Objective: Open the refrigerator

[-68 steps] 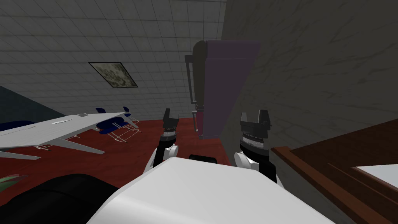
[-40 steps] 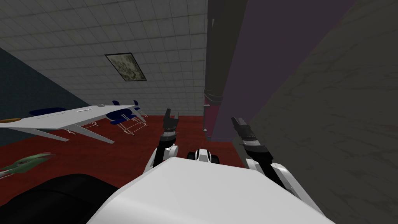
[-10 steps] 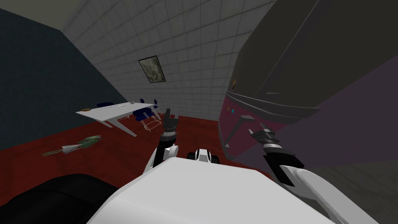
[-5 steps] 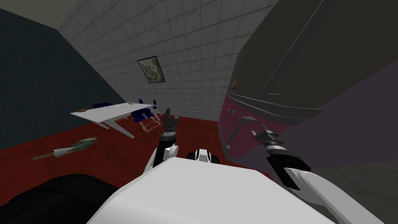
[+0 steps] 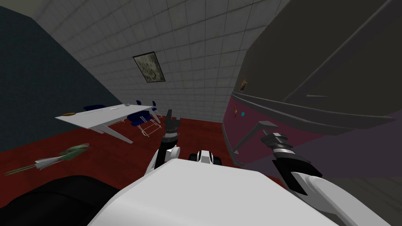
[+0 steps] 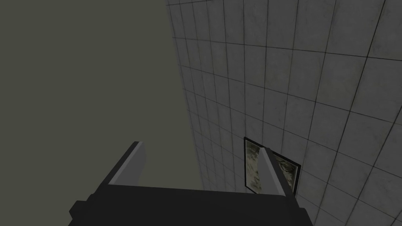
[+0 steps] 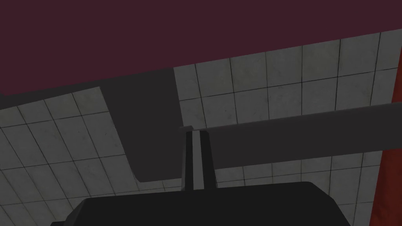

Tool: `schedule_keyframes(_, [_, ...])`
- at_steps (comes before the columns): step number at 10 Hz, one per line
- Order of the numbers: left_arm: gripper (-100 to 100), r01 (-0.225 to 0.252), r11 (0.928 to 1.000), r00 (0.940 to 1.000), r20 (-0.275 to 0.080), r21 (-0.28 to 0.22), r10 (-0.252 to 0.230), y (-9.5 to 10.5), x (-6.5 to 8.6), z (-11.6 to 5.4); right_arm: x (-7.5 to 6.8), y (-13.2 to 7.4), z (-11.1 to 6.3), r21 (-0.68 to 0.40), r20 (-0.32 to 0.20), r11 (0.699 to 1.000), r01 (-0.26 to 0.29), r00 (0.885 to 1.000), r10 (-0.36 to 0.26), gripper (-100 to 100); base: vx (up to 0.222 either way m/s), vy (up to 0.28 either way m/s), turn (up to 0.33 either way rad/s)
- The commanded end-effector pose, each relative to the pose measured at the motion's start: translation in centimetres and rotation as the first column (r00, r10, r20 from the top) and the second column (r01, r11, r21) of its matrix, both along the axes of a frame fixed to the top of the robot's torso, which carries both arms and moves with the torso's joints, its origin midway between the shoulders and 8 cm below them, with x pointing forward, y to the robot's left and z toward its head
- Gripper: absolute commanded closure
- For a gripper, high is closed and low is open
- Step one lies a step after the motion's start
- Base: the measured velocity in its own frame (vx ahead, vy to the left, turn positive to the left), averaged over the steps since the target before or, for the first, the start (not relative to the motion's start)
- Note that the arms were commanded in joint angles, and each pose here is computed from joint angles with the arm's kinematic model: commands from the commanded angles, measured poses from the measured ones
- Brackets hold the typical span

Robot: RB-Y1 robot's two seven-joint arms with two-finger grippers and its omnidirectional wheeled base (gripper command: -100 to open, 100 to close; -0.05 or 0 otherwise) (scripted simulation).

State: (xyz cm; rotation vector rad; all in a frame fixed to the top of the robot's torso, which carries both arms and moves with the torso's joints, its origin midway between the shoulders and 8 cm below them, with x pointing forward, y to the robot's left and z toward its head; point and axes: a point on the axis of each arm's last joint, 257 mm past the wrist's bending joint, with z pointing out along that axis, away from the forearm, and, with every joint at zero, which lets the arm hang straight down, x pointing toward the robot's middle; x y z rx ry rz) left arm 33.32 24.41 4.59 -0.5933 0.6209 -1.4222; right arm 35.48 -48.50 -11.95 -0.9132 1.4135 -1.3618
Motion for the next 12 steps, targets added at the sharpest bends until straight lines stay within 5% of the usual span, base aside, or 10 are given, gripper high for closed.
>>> schedule_keyframes(1, [0, 0.0, 1.0, 1.0, 0.0, 0.0, 0.0, 0.0, 0.0, 0.0, -0.6, -0.9, 0.1, 0.0, 0.003, 1.0, 0.031, 1.0, -0.031, 100, 0.119, 0.271, -0.017])
schedule_keyframes(12, [0, 0.0, 1.0, 1.0, 0.0, 0.0, 0.0, 0.0, 0.0, 0.0, -4.8, -6.2, 0.4, -0.003, 0.001, 0.977, 0.212, 0.977, -0.212, 100, 0.141, 0.27, -0.044])
